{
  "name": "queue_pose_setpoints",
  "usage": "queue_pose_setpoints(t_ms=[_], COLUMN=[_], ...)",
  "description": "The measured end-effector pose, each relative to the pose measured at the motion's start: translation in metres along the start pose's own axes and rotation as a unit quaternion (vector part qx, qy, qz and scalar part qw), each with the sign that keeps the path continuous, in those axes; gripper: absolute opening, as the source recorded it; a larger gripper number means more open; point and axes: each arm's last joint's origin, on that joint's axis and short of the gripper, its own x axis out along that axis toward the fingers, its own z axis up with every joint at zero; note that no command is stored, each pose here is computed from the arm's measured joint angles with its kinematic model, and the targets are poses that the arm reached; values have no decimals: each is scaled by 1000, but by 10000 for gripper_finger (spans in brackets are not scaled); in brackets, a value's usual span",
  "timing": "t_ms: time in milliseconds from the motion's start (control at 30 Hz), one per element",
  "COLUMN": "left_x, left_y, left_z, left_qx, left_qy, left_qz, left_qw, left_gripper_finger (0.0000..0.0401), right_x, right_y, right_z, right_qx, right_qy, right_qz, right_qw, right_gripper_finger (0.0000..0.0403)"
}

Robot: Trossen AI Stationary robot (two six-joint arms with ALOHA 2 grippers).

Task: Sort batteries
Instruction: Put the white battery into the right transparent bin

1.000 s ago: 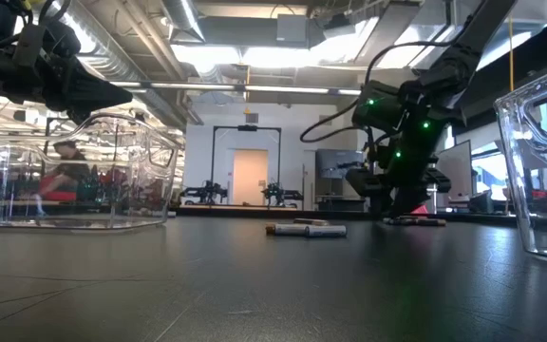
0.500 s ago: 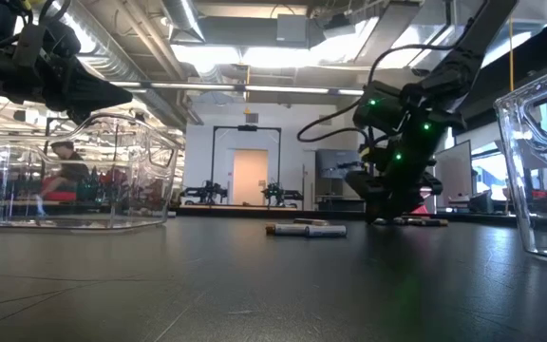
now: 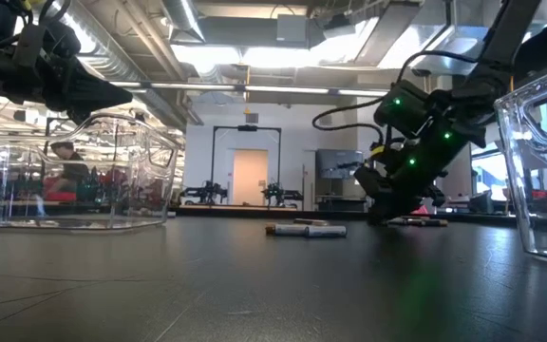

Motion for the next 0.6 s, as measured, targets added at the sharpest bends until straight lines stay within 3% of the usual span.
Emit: queue_pose_setpoints(t_ms=[167,300,433,600], left_x=[0,0,0,0], left_y=[0,0,0,0], left_z=[0,0,0,0], left_qx=[0,0,0,0], left_qy=[0,0,0,0], left_qz=[0,0,0,0], left_qw=[1000,1000,1000,1000], left_gripper_finger=[0,0,0,0], right_x=[-6,-29,-72,-140], right_y=[1,6,12,15], right_z=[3,14,36,42], right_qx=[-3,-33,-61,-115], right_qy=[-11,-34,-110,-140], right_qz=[11,64,119,181], right_qw=[1000,997,985,967], right_gripper_finger=[28,21,21,21])
